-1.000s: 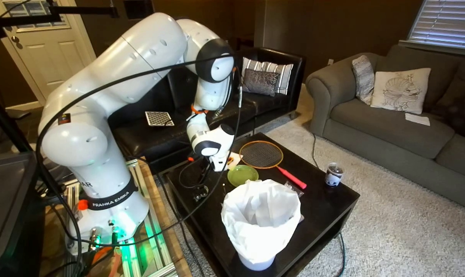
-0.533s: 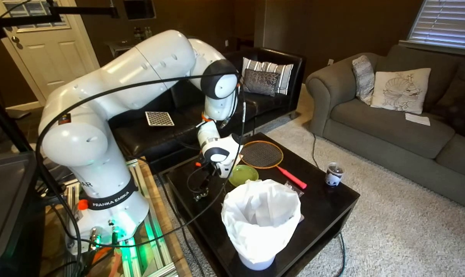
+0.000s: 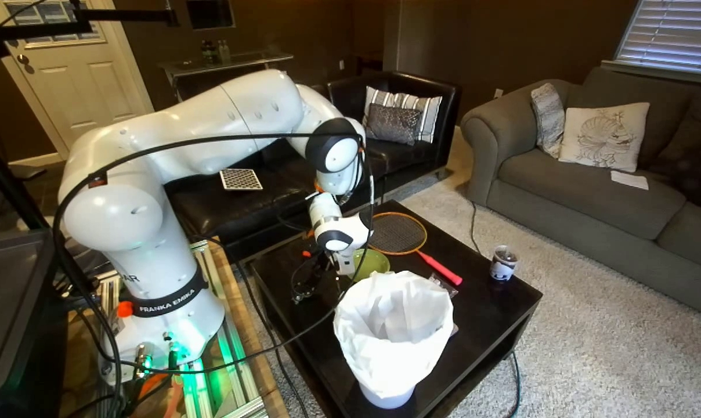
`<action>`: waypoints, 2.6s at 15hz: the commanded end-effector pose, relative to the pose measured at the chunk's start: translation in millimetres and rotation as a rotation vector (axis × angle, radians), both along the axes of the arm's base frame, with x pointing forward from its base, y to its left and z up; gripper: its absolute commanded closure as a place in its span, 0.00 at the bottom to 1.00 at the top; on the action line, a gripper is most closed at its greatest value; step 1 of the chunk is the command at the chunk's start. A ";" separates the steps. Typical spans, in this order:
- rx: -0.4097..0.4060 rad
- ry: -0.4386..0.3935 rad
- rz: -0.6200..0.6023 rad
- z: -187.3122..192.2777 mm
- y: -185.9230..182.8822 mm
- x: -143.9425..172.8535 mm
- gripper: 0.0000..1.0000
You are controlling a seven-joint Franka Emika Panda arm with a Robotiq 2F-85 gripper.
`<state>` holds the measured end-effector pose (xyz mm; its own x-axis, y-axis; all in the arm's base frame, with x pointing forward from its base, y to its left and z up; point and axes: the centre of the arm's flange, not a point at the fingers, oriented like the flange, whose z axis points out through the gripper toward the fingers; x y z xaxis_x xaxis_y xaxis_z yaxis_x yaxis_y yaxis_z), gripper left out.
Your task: Flip the toy car
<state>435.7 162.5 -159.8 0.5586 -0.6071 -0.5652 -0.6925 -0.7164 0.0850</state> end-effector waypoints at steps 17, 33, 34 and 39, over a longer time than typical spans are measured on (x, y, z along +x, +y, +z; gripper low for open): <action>-0.064 0.055 0.070 -51.9 -2.9 21.4 0.00; 0.027 0.087 0.228 -68.4 -23.9 14.6 0.11; 0.032 0.088 0.231 -68.0 -24.3 15.4 0.26; 0.044 0.083 0.231 -64.8 -25.7 18.5 0.62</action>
<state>452.3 141.7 -214.1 0.6279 -0.4581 -0.6292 -0.5145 -0.8509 0.1061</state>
